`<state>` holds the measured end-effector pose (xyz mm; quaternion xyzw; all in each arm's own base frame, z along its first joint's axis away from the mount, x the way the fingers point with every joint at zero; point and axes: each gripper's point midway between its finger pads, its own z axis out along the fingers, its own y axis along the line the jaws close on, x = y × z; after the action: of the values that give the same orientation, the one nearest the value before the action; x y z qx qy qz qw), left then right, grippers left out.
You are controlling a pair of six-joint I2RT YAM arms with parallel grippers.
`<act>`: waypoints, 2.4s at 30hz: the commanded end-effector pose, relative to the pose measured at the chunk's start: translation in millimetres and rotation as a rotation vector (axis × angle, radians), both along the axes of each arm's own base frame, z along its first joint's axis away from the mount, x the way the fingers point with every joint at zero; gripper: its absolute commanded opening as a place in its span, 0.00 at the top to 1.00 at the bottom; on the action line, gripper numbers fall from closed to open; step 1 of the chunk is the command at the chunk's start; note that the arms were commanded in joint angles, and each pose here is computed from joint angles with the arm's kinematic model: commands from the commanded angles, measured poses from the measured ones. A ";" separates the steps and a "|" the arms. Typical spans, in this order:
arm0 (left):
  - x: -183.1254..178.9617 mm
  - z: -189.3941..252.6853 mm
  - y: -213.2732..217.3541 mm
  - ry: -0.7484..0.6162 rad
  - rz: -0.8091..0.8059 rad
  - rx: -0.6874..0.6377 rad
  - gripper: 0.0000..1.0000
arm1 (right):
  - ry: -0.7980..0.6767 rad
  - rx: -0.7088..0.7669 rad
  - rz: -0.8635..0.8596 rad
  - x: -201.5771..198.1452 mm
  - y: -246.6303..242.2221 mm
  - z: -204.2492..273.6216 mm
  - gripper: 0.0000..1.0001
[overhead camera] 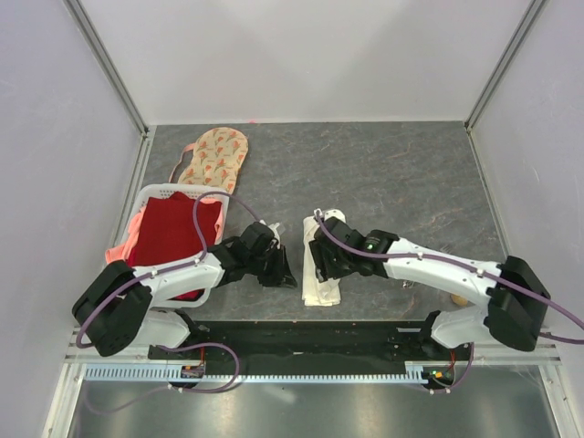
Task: Fold the napkin into a case and place the utensils inside
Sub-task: Smooth out the smaller rectangle-folded napkin at the center of the board.
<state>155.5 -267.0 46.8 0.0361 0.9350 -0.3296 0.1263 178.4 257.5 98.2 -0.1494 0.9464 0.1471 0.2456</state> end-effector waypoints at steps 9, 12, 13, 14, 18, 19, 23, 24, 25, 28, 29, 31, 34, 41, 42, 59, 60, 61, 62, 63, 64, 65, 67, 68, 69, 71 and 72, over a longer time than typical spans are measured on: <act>1.7 7.5 -27.0 0.038 0.036 -0.163 0.81 | 0.045 -0.060 0.020 -1.9 22.1 -33.7 0.43; -1.0 2.0 -28.1 0.054 0.030 -0.162 0.82 | 0.052 -0.077 0.025 -3.5 22.3 -39.7 0.43; -1.6 1.5 -28.8 0.061 0.033 -0.165 0.82 | 0.055 -0.082 0.026 -4.3 22.0 -41.6 0.43; -3.6 -1.6 -28.7 0.068 0.034 -0.165 0.82 | 0.059 -0.087 0.033 -6.8 23.8 -44.2 0.43; -6.8 -6.2 -29.3 0.079 0.043 -0.169 0.83 | 0.066 -0.102 0.035 -10.9 26.6 -51.2 0.42; -8.0 -8.3 -28.9 0.085 0.045 -0.166 0.83 | 0.065 -0.110 0.034 -11.6 26.4 -52.8 0.42; -13.2 -11.1 -31.5 0.093 0.038 -0.168 0.85 | 0.055 -0.138 0.019 -12.9 25.1 -59.2 0.44; -14.4 -12.0 -31.8 0.094 0.037 -0.166 0.85 | 0.053 -0.139 0.017 -12.5 25.7 -59.5 0.47; -14.4 -12.0 -32.3 0.094 0.040 -0.166 0.85 | 0.053 -0.146 0.017 -13.0 24.8 -60.6 0.53; -15.6 -10.1 -33.3 0.090 0.038 -0.170 0.86 | 0.045 -0.163 0.008 -11.8 23.1 -61.6 0.62; -15.0 -7.6 -34.0 0.085 0.037 -0.176 0.86 | 0.042 -0.166 0.001 -10.8 21.8 -61.2 0.63; -12.1 -0.5 -33.0 0.069 0.032 -0.162 0.87 | 0.027 -0.182 -0.009 -8.3 17.8 -58.0 0.66; -3.0 10.8 -31.8 0.028 0.024 -0.124 0.86 | 0.004 -0.171 -0.024 -5.2 16.6 -47.6 0.69; 0.5 20.7 -35.7 0.020 0.032 -0.143 0.87 | -0.014 -0.161 -0.033 -3.1 15.4 -36.6 0.82; 2.2 21.6 -39.5 0.018 0.030 -0.160 0.87 | -0.012 -0.153 -0.037 -3.2 16.7 -35.7 0.85; -17.1 -27.2 -51.3 0.116 0.012 -0.133 0.98 | 0.055 0.044 -0.096 -9.7 49.9 -26.0 1.00; -18.0 -27.1 -52.0 0.112 0.011 -0.131 0.98 | 0.066 0.043 -0.101 -11.5 49.3 -31.4 1.00; -18.5 -27.0 -52.3 0.114 0.012 -0.132 0.98 | 0.066 0.060 -0.104 -10.7 53.1 -32.5 1.00; -18.2 -26.8 -52.0 0.112 0.014 -0.132 0.98 | 0.076 0.064 -0.119 -11.3 53.7 -36.3 1.00; -18.7 -26.0 -52.1 0.108 0.013 -0.132 0.98 | 0.084 0.061 -0.123 -13.1 51.9 -41.7 1.00; -18.6 -26.0 -51.6 0.106 0.016 -0.133 0.98 | 0.085 0.067 -0.131 -12.4 53.0 -44.5 1.00; -19.1 -26.0 -50.7 0.107 0.019 -0.133 0.98 | 0.089 0.060 -0.139 -12.3 51.9 -48.9 1.00; -18.8 -23.3 -51.2 0.104 0.019 -0.139 0.98 | 0.095 0.058 -0.139 -14.0 50.5 -54.3 1.00; -19.5 -22.5 -50.6 0.105 0.018 -0.140 0.98 | 0.100 0.047 -0.139 -14.7 49.1 -58.3 1.00; -19.5 -21.3 -49.5 0.103 0.020 -0.139 0.98 | 0.102 0.036 -0.141 -15.6 46.3 -61.9 1.00; -20.0 -14.0 -47.8 0.083 0.015 -0.152 0.95 | 0.109 0.026 -0.141 -17.9 42.6 -66.2 0.99; -22.5 -13.8 -44.6 0.084 0.013 -0.142 0.93 | 0.106 0.022 -0.138 -18.3 40.9 -67.1 0.96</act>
<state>135.1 -313.3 19.5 0.0101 0.9195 -0.3849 0.0787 161.2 295.1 35.1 -0.0819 0.9655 0.1373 0.2054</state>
